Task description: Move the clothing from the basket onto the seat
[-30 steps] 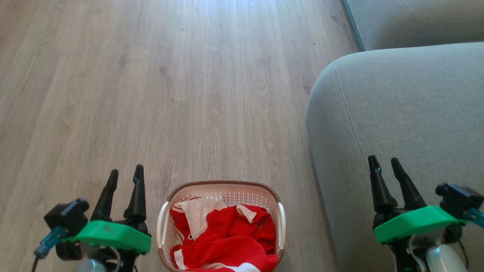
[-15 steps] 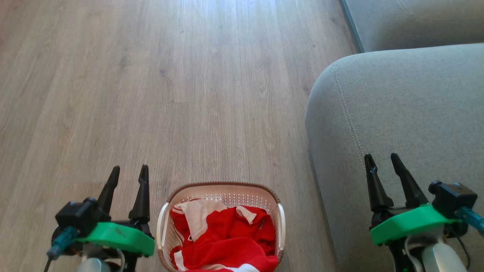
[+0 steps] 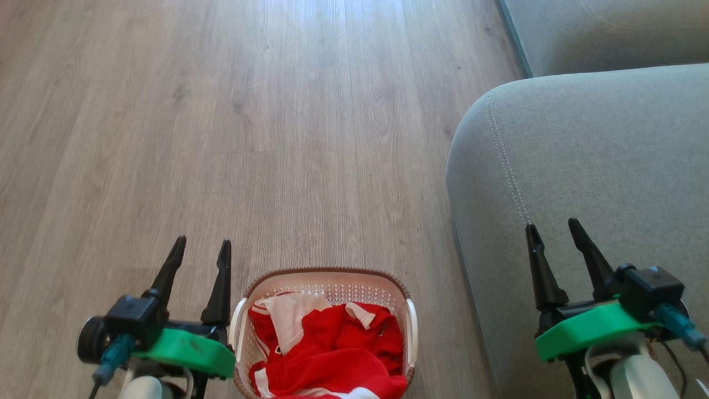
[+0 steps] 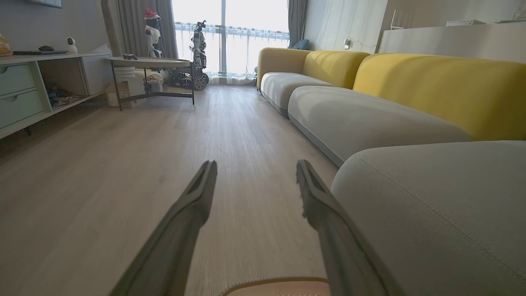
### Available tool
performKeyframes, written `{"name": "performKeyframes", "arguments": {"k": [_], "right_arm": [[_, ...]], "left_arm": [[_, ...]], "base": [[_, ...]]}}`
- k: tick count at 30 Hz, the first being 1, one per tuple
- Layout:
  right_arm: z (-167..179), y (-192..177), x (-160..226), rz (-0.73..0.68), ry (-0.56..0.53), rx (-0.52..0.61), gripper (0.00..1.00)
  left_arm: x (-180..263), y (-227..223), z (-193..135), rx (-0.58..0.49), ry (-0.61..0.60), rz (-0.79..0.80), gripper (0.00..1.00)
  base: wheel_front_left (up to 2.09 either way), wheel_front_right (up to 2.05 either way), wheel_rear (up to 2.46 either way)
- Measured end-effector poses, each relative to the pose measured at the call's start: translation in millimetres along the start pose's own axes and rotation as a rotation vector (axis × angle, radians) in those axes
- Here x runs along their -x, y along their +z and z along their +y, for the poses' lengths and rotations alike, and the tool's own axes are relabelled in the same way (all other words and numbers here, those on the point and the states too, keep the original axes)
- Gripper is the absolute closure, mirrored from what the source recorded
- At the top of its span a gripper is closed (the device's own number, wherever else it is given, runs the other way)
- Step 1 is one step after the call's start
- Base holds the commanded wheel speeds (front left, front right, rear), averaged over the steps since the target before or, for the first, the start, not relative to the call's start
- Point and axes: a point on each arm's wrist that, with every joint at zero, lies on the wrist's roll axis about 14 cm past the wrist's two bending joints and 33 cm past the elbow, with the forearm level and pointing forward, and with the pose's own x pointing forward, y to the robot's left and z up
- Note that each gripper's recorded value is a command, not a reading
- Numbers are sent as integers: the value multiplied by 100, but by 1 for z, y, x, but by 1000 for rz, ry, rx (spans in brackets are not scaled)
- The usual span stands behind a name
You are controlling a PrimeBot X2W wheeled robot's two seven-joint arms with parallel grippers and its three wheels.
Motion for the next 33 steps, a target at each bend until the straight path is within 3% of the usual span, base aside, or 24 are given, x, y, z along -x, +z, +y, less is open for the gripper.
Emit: {"name": "performKeyframes", "arguments": {"k": [33], "right_arm": [[-7, 2, 2, -10, -23, 4, 0]], "left_arm": [[-10, -16, -10, 14, -35, 43, 0]], "base": [[0, 0, 0]]}}
